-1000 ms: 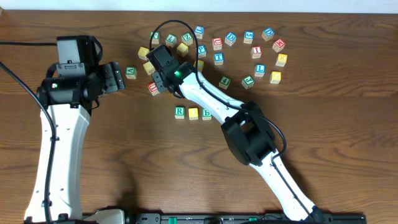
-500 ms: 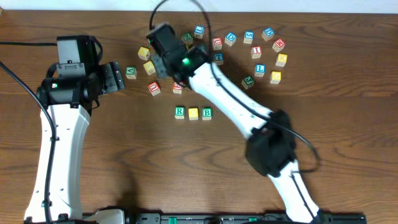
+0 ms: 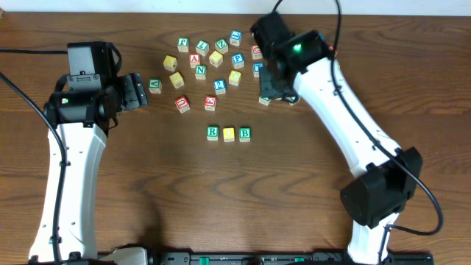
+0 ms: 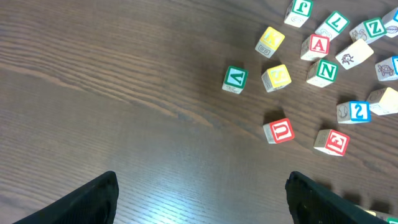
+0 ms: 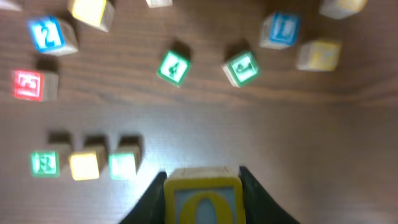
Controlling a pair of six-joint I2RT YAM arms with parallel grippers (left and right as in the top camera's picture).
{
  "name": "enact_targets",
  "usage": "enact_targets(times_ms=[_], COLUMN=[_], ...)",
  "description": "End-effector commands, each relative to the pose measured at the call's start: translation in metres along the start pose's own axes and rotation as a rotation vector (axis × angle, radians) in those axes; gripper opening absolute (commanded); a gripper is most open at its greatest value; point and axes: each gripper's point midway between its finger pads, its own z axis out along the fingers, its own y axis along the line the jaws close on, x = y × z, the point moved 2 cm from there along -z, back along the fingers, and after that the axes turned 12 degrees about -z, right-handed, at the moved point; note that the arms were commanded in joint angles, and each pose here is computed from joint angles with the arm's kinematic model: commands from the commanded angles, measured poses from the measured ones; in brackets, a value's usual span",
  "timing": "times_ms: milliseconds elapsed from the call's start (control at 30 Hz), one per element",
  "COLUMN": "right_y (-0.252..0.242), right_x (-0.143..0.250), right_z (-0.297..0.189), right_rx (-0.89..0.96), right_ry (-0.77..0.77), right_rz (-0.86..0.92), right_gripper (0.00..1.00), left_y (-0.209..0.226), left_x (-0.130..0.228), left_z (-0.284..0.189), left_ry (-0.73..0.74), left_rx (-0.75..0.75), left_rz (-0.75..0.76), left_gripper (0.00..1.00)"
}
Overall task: Spell out ROBOT
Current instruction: 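Carry the yellow O block and place it right of the B block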
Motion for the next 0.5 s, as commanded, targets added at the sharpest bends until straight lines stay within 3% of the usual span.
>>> enact_targets(times_ms=[0,200,467], right_y=[0.013,0.036,0.053], right_x=[0.026,0.053,0.07], right_z=[0.039,0.097,0.121], right_rx=[-0.044,-0.071,-0.093], right_ry=[0.097,0.106,0.11], right_rz=[0.053,0.154,0.168], right_gripper=[0.17,0.15,0.18], left_y=[0.002,0.002,0.002], left_x=[-0.004,-0.004,-0.004], left_z=[-0.001,-0.001,-0.001], left_ry=[-0.012,-0.011,-0.011], left_rx=[-0.007,-0.007,-0.007], left_rz=[-0.011,-0.015,-0.02], left_gripper=[0.85,0.85,0.85])
